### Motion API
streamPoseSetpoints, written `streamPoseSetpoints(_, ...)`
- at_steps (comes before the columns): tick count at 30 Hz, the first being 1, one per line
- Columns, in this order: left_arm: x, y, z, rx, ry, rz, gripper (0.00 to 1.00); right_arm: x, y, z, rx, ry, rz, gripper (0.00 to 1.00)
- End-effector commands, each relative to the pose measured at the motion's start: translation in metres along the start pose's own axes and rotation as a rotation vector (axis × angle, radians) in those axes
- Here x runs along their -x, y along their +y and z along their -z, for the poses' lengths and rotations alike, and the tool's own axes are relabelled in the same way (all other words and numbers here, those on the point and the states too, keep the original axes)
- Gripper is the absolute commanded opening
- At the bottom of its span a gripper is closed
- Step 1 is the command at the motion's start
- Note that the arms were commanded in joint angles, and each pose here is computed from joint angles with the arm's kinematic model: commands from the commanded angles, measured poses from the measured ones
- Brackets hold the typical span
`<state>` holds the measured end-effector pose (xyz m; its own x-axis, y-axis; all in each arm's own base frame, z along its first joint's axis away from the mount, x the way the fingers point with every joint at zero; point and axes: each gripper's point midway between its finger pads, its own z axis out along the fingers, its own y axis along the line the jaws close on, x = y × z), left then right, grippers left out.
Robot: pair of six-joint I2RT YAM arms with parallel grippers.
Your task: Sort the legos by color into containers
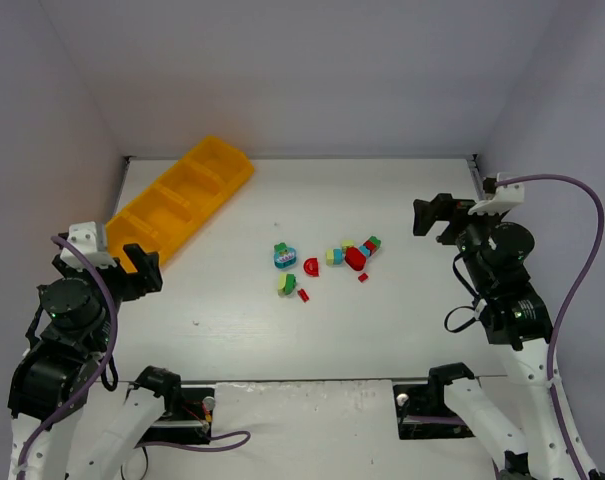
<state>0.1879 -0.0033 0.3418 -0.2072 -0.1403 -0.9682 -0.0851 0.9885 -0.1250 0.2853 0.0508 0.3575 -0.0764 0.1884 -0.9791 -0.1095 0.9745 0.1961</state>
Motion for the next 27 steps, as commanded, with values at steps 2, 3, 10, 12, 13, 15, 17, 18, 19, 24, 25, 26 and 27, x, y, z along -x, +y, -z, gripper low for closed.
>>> streamPoseSetpoints(2, 0.001, -0.012, -0.008, -0.040, 0.018, 0.017, 0.77, 0.010, 0.005, -0.010, 0.005, -0.042, -0.060, 1.00)
streamPoseSetpoints(3, 0.000, -0.013, -0.009, -0.043, 0.026, 0.016, 0.77, 0.004, 0.006, -0.012, 0.010, -0.020, -0.067, 1.00)
streamPoseSetpoints(10, -0.007, -0.033, -0.023, -0.110, 0.102, 0.021, 0.77, -0.038, 0.009, -0.038, -0.010, 0.152, -0.168, 1.00)
streamPoseSetpoints(12, -0.009, -0.037, -0.028, -0.120, 0.119, 0.025, 0.77, -0.051, 0.022, -0.045, 0.066, 0.210, -0.168, 1.00)
streamPoseSetpoints(13, -0.010, -0.039, -0.030, -0.124, 0.126, 0.027, 0.77, -0.055, 0.027, -0.048, 0.088, 0.231, -0.175, 1.00)
streamPoseSetpoints(15, -0.014, -0.043, -0.036, -0.131, 0.148, 0.034, 0.77, -0.070, 0.043, -0.057, 0.166, 0.307, -0.201, 1.00)
streamPoseSetpoints(17, -0.019, -0.046, -0.042, -0.133, 0.176, 0.041, 0.77, -0.082, 0.058, -0.065, 0.232, 0.359, -0.217, 1.00)
streamPoseSetpoints(18, -0.020, -0.047, -0.044, -0.134, 0.183, 0.043, 0.77, -0.101, 0.072, -0.072, 0.266, 0.425, -0.227, 1.00)
streamPoseSetpoints(19, -0.020, -0.048, -0.045, -0.131, 0.189, 0.052, 0.77, -0.108, 0.081, -0.076, 0.281, 0.448, -0.227, 1.00)
streamPoseSetpoints(24, -0.032, -0.055, -0.053, -0.135, 0.258, 0.067, 0.77, -0.160, 0.141, -0.098, 0.306, 0.539, -0.071, 0.57)
streamPoseSetpoints(25, -0.035, -0.057, -0.053, -0.142, 0.269, 0.076, 0.77, -0.167, 0.144, -0.104, 0.289, 0.546, -0.053, 0.59)
streamPoseSetpoints(26, -0.037, -0.058, -0.054, -0.148, 0.276, 0.081, 0.77, -0.188, 0.150, -0.111, 0.285, 0.595, -0.035, 0.62)
streamPoseSetpoints(27, -0.037, -0.059, -0.053, -0.152, 0.280, 0.087, 0.77, -0.187, 0.166, -0.113, 0.313, 0.592, -0.023, 0.74)
